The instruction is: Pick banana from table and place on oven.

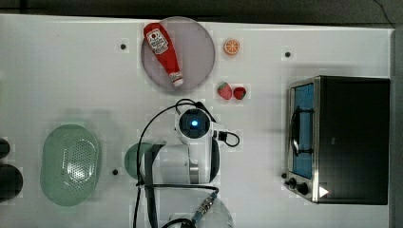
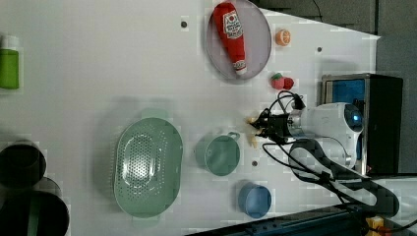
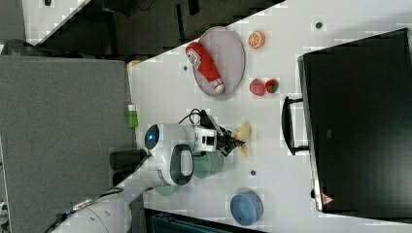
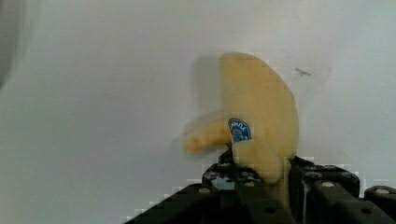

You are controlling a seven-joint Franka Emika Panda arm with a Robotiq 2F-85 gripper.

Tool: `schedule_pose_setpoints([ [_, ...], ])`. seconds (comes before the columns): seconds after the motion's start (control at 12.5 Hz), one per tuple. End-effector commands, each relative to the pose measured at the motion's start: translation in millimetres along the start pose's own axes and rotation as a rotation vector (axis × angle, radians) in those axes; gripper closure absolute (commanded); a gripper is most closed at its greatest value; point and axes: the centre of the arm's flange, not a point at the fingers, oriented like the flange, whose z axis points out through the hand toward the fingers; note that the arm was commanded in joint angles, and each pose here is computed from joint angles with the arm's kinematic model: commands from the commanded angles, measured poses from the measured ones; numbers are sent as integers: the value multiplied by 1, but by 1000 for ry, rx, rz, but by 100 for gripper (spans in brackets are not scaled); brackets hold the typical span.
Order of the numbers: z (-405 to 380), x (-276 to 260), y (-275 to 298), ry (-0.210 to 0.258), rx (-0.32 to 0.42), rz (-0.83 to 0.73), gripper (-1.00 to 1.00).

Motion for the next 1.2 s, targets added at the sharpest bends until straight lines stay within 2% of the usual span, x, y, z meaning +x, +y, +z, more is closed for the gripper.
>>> schedule_pose_setpoints([
  [0.08,-73,10,-12,84,118,37,61],
  [0.24,-135,14,-15,126,166,39,61],
  [0.32,-169,15,-14,133,168,42,61],
  [0.72,-332,28,16,93,96,104,61],
  [0.96,-387,62,50,102,128,186,61],
  [1.2,-404,114,98,114,155,213,61],
])
